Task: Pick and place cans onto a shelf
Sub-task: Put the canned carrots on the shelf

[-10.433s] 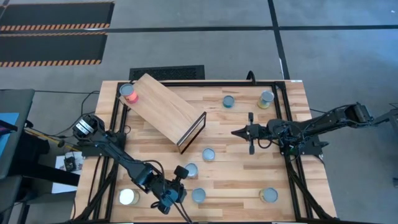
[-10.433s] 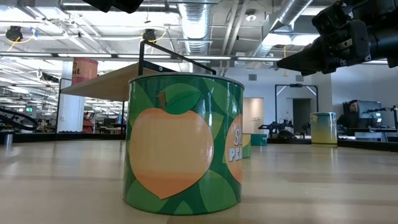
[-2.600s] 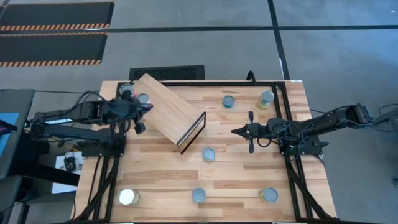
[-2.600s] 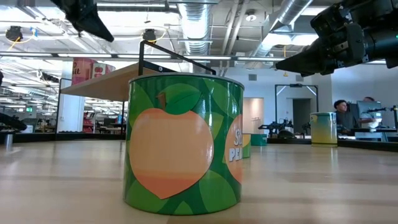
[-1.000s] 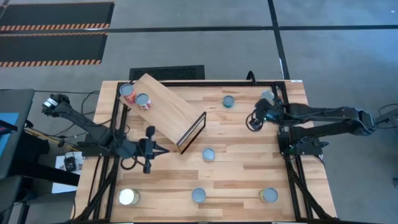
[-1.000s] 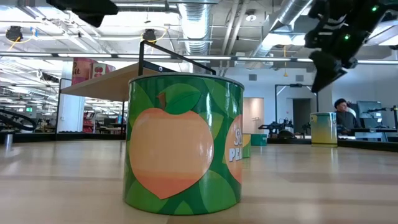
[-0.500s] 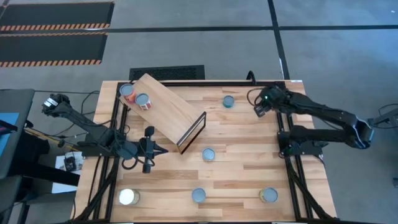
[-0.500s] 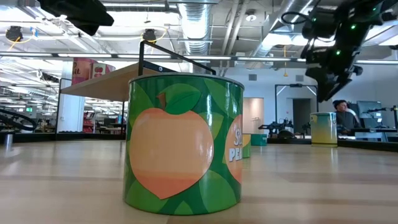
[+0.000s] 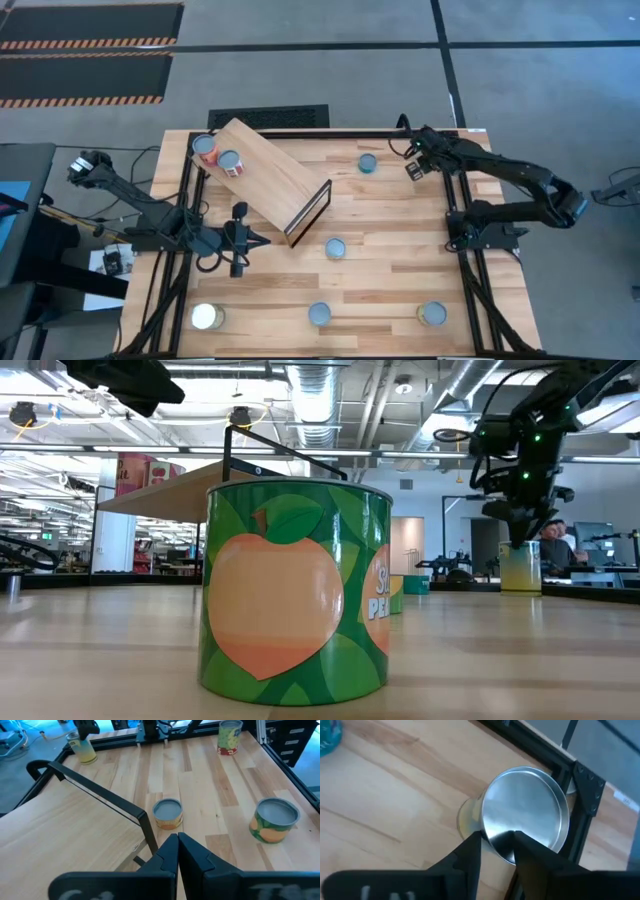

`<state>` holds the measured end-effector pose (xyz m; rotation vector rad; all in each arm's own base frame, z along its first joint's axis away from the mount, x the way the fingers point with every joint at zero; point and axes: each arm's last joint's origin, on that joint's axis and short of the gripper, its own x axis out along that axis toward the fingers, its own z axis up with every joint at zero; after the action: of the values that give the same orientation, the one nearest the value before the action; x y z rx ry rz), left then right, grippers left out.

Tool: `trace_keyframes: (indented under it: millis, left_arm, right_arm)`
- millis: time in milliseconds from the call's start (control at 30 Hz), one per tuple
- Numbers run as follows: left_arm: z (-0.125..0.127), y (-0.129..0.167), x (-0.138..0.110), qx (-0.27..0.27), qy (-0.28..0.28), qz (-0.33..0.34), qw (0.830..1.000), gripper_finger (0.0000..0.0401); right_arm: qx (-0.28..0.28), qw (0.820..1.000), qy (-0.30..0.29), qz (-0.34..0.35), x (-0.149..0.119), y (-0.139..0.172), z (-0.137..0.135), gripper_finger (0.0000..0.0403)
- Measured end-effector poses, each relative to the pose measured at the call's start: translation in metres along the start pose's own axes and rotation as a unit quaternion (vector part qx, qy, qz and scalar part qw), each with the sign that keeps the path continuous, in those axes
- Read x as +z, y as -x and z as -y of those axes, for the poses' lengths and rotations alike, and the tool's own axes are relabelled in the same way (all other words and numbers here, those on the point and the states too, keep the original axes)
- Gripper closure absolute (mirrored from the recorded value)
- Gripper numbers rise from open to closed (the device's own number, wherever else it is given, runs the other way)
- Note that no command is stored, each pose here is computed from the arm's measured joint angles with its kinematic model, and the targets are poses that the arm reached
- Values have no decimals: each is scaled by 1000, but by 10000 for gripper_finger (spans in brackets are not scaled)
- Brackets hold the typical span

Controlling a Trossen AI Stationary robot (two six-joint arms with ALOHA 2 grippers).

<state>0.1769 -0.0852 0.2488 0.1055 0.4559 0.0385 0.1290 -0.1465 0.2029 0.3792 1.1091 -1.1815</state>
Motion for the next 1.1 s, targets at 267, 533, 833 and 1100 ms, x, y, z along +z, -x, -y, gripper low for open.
trace_keyframes:
  millis: [267, 533, 833, 1100]
  left_arm:
    - [0, 0, 0, 0, 0, 0, 1000, 401]
    - [0, 0, 0, 0, 0, 0, 1000, 401]
    - [0, 0, 0, -2, 1, 0, 1000, 401]
    - [1, 0, 0, -11, -5, 0, 1000, 401]
  right_arm:
    - [6, 999, 51, 0, -1, 2, -6, 381]
    - [167, 981, 97, 7, -20, 54, -30, 397]
    - [344, 914, 209, 52, -92, 130, -108, 399]
    - [388, 848, 326, 157, -153, 177, -195, 399]
